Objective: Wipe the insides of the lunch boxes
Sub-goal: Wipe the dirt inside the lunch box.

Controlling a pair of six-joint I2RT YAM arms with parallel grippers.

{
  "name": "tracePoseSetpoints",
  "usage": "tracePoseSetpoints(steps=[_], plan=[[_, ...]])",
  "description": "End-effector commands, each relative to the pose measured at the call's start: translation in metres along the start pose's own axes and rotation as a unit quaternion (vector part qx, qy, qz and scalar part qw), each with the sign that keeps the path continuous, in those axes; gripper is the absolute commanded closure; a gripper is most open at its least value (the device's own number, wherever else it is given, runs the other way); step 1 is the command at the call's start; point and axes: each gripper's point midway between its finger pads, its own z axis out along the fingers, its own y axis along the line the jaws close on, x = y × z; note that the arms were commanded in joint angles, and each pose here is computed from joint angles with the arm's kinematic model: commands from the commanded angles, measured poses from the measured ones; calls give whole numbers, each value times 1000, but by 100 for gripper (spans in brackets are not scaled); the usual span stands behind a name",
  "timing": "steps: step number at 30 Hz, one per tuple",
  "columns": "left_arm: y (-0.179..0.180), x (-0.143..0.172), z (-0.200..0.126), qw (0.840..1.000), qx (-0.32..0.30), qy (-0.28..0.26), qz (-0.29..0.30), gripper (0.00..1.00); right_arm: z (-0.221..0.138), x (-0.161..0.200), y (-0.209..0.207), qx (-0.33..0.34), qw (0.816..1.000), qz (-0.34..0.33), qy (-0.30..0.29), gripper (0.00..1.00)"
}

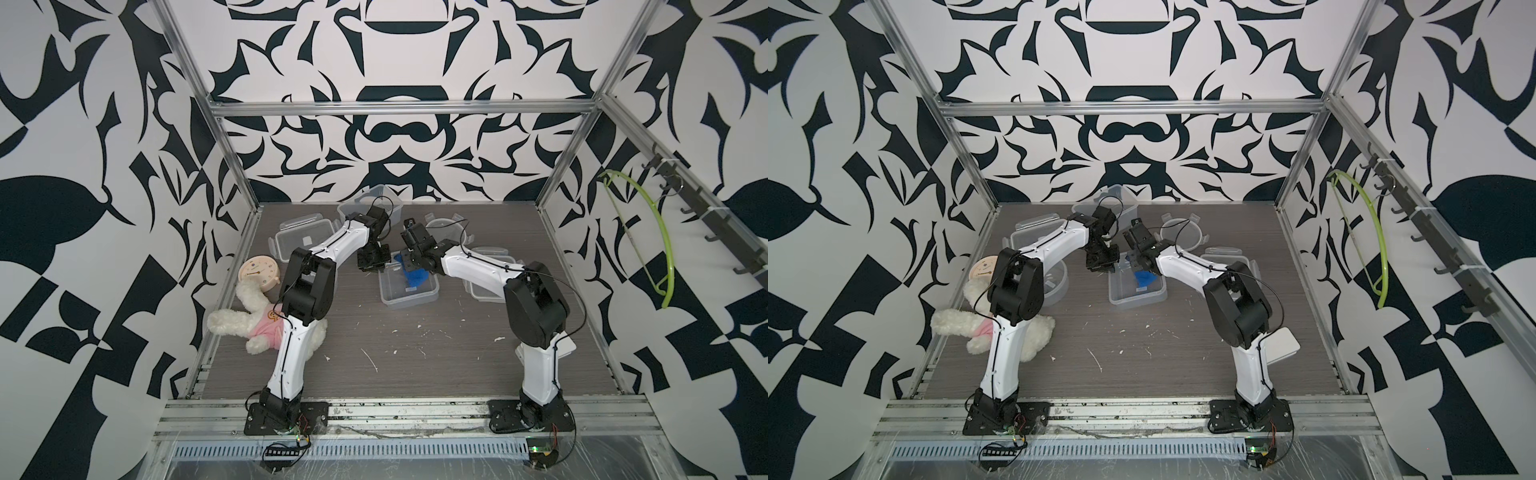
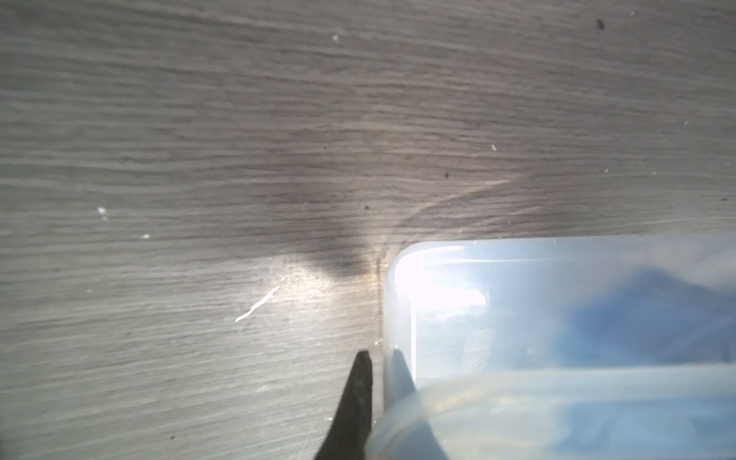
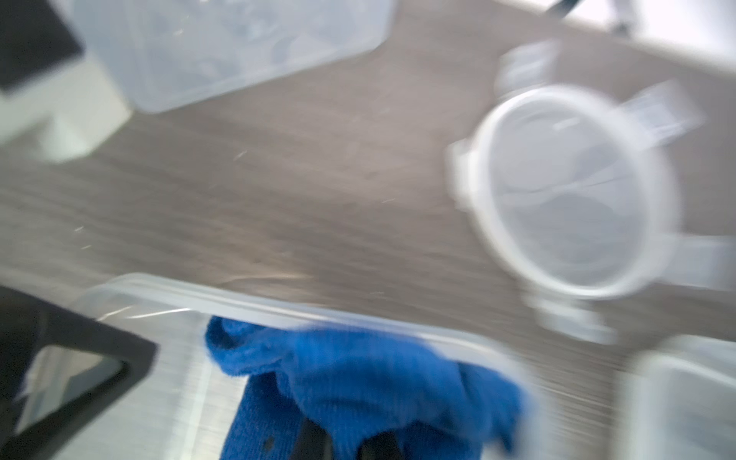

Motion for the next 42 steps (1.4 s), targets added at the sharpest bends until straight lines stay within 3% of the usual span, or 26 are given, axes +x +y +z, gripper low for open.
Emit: tracePoseSetpoints(steps=[1,6,11,16,22,27,30,32,38,42], plan=[[4,32,0,998,-12,56,13,100,-22,-24,-47,110,993,-44,11,100],[2,25,-4,999,-15,45,16,100,-18,44,-33,99,977,-128,137,100],[0,16,-7,999,-19,35,18,100,-48,114,-16,49,957,-165,235,100],[-2,12,-2,999,-13,41,13,100,-73,154,39,-143,943,-115,279,100],[-4,11,-3,999,-9,39,5,100,-91,136,142,-397,886,-30,238,100],[-5,10,-8,999,-7,33,3,100,-85,108,198,-464,861,-30,207,100],[-6,11,-11,999,-5,31,2,100,-66,94,210,-458,868,-28,189,100],[-8,12,-11,999,0,32,0,100,-49,79,207,-428,889,-19,163,100],[-14,21,-7,999,6,39,4,100,12,31,162,-234,970,8,60,100],[-16,29,-2,999,7,48,5,100,45,7,135,-143,989,20,29,100]])
